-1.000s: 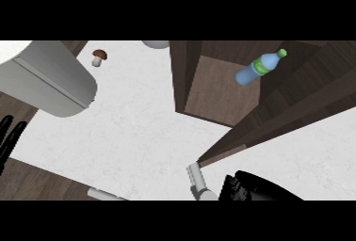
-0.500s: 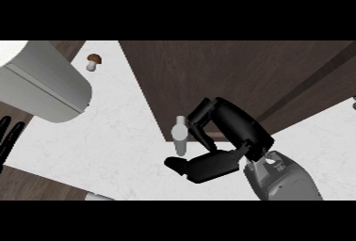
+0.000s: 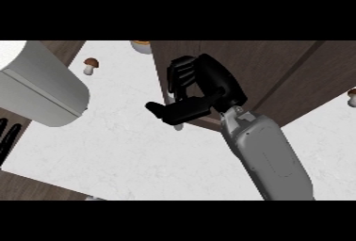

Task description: Pick up the bottled water, place it into the cabinet and close the cabinet

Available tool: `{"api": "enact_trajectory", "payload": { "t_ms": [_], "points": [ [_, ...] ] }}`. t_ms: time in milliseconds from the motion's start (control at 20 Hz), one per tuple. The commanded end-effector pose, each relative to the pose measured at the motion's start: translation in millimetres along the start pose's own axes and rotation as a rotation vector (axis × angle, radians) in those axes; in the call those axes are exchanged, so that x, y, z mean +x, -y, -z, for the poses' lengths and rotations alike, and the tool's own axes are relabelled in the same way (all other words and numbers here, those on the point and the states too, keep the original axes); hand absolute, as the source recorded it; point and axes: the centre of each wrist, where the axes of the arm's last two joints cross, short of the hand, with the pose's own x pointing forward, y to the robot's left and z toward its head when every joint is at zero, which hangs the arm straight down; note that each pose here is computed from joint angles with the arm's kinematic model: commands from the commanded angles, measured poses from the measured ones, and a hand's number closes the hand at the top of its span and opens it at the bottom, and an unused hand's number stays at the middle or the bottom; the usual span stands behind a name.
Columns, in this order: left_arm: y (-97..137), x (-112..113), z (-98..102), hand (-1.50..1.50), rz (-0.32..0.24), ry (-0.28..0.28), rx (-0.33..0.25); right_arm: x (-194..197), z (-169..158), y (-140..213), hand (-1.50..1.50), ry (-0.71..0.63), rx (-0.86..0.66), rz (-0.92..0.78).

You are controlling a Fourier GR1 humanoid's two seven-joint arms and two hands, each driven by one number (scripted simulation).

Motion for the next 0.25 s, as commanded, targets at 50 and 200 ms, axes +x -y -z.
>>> {"api": "enact_trajectory", "payload": {
  "t_ms": [50, 200],
  "points": [
    [-0.4, -0.4, -3.3, -1.50, -0.004, 0.008, 0.005, 22.9, 33.1, 17.1, -1.50, 0.020, -0.175, 0.104],
    [-5.6, 0.8, -10.0, -1.50, 0.000, -0.002, 0.018, 19.7, 40.4, 15.1, -1.50, 0.015, -0.174, 0.114]
  ]
}}
